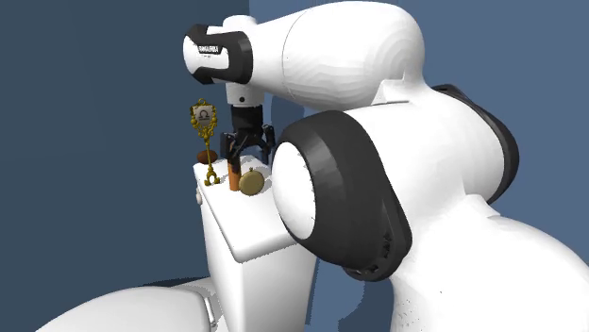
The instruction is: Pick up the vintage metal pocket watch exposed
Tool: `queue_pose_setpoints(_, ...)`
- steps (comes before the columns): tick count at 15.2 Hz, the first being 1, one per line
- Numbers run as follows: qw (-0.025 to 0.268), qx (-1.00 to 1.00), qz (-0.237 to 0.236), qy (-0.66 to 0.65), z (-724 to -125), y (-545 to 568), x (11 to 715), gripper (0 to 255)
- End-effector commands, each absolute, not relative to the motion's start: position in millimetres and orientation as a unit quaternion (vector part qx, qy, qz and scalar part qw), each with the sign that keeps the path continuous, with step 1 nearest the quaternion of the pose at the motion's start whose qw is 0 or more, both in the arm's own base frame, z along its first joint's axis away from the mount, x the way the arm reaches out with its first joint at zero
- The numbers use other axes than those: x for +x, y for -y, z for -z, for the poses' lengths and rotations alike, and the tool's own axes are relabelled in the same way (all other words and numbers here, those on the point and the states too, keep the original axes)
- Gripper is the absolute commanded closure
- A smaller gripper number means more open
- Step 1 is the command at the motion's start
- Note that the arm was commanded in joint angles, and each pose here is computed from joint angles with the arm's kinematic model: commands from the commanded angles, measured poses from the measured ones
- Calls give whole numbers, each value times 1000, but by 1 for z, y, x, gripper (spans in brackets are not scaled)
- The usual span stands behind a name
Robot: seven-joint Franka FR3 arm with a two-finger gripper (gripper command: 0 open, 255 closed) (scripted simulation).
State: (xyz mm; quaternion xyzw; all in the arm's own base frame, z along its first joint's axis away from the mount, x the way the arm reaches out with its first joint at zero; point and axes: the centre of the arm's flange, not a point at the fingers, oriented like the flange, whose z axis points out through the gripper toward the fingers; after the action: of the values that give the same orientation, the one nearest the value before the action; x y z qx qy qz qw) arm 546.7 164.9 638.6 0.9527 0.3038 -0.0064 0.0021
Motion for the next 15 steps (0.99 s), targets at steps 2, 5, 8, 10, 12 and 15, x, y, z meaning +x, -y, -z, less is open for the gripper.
queue_pose_setpoints(2,2,952,6,-305,-623,-166,547,0)
queue_pose_setpoints(5,2,952,6,-305,-610,-166,547,0)
queue_pose_setpoints(8,2,952,6,-305,-610,-165,547,255)
queue_pose_setpoints(10,2,952,6,-305,-610,-165,547,255)
queue_pose_setpoints(12,2,952,6,-305,-610,-165,547,255)
queue_pose_setpoints(15,2,952,6,-305,-610,-165,547,255)
